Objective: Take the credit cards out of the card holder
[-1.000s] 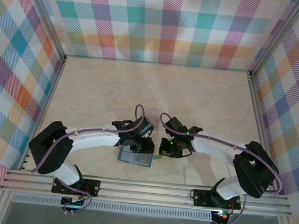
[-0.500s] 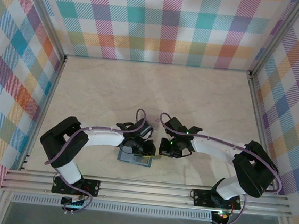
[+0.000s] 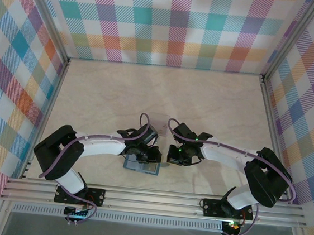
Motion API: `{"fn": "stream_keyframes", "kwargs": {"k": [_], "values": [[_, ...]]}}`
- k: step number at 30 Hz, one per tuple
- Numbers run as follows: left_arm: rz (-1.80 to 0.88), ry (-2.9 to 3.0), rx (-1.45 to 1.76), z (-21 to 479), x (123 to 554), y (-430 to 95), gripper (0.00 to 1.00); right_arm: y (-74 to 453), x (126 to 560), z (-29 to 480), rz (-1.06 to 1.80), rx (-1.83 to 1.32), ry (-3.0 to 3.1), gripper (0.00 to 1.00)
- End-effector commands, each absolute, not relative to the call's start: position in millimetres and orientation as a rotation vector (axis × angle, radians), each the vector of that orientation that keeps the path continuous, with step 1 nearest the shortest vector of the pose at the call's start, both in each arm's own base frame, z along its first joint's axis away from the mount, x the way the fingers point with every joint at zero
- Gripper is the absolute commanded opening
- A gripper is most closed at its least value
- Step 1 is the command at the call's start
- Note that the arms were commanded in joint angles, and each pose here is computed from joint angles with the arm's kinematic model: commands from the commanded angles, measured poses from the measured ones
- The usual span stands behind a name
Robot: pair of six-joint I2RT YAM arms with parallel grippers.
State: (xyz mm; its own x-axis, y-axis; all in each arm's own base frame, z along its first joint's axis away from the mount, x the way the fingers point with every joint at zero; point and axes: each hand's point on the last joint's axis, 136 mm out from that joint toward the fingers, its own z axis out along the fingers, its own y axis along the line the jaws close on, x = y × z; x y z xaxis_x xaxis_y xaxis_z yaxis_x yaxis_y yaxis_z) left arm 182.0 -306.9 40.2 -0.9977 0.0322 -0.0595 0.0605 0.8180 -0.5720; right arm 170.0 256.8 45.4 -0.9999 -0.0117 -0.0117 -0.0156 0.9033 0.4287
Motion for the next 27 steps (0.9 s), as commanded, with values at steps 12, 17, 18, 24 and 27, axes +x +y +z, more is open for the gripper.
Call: {"fn": "stream_keyframes", "kwargs": {"k": [12, 17, 18, 24, 27], "values": [[-0.721, 3.027, 0.027, 10, 174, -272, 0.17, 251, 165, 45, 0.646, -0.044, 3.075, 0.11], [-0.55, 3.051, 0.024, 7, 173, -252, 0.3, 249, 165, 45, 0.637, -0.045, 3.075, 0.12], [-0.509, 3.053, 0.032, 9, 174, -248, 0.33, 249, 165, 44, 0.636, -0.046, 3.076, 0.12], [-0.334, 3.022, 0.106, 25, 182, -237, 0.48, 251, 165, 46, 0.643, -0.058, 3.074, 0.12], [-0.231, 3.02, 0.144, 27, 184, -231, 0.5, 251, 165, 45, 0.641, -0.062, 3.075, 0.12]]}}
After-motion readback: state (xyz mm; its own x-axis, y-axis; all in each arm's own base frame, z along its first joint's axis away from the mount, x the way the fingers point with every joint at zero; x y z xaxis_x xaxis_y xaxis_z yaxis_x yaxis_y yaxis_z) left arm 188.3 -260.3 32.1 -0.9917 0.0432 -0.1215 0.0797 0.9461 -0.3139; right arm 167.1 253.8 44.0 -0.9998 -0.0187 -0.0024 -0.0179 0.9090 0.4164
